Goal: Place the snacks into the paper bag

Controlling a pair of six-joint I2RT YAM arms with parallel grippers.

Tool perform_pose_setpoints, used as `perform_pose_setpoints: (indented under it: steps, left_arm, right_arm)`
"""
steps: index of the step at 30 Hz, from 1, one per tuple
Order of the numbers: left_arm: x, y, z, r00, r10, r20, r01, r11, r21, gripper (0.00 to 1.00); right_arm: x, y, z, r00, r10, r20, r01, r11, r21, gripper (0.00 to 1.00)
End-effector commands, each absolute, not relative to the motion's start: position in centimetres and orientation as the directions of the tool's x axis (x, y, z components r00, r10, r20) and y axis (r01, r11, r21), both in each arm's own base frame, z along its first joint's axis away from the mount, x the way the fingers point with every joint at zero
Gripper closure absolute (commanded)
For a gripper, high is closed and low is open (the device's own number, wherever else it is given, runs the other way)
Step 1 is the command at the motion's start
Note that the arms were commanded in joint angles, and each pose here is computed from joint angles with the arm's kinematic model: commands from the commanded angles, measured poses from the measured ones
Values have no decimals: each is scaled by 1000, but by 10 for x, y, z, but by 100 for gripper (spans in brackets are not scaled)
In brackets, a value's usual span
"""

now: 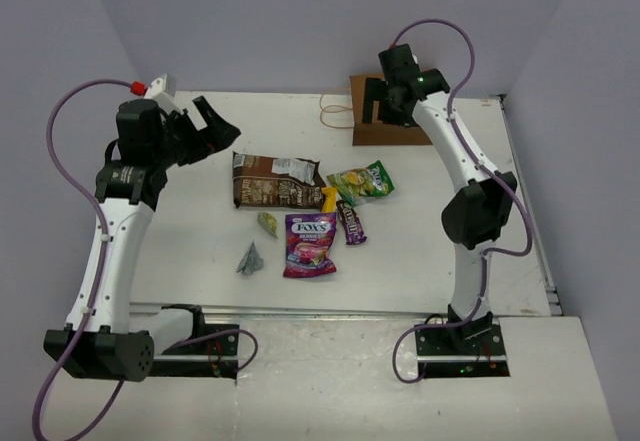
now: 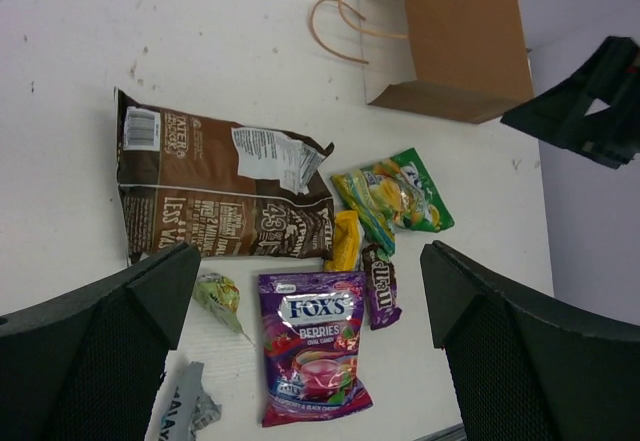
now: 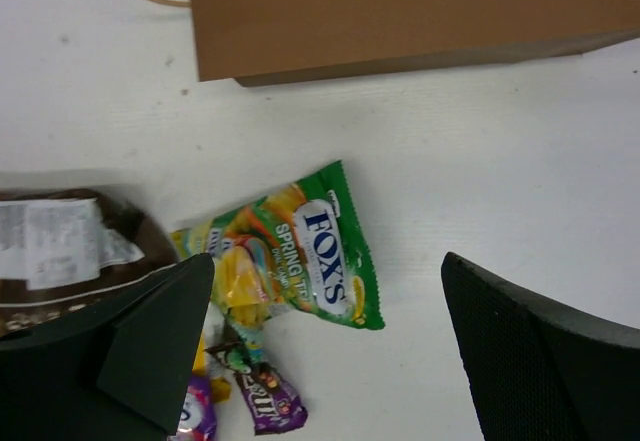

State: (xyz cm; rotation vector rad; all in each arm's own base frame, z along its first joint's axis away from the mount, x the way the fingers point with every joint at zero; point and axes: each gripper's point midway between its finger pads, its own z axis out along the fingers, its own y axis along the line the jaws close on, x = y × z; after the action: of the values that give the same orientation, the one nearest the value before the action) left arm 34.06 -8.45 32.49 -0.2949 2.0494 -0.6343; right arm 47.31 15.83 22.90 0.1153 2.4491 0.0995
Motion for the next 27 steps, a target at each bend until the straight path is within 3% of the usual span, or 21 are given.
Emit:
perform_pose_setpoints:
  steps: [1, 8, 17, 27]
  left_arm:
    - [338, -82, 352, -408, -492, -769, 93, 815, -572, 0]
    - [335, -85, 347, -428, -486, -762, 68, 824, -563, 0]
    - [326, -101, 353, -457, -489, -743, 110, 798, -592, 0]
    - [309, -94, 370, -393, -501, -771, 118, 804, -583, 0]
  right_arm:
    - [485, 146, 211, -747, 13, -665, 94, 992, -86, 1]
    - [507, 172, 192, -690, -151, -708, 54, 965, -258, 1]
    - [537, 184, 208, -556, -297, -776, 77, 911, -404, 1]
    - [572, 208, 189, -492, -332, -805, 52, 912, -408, 1]
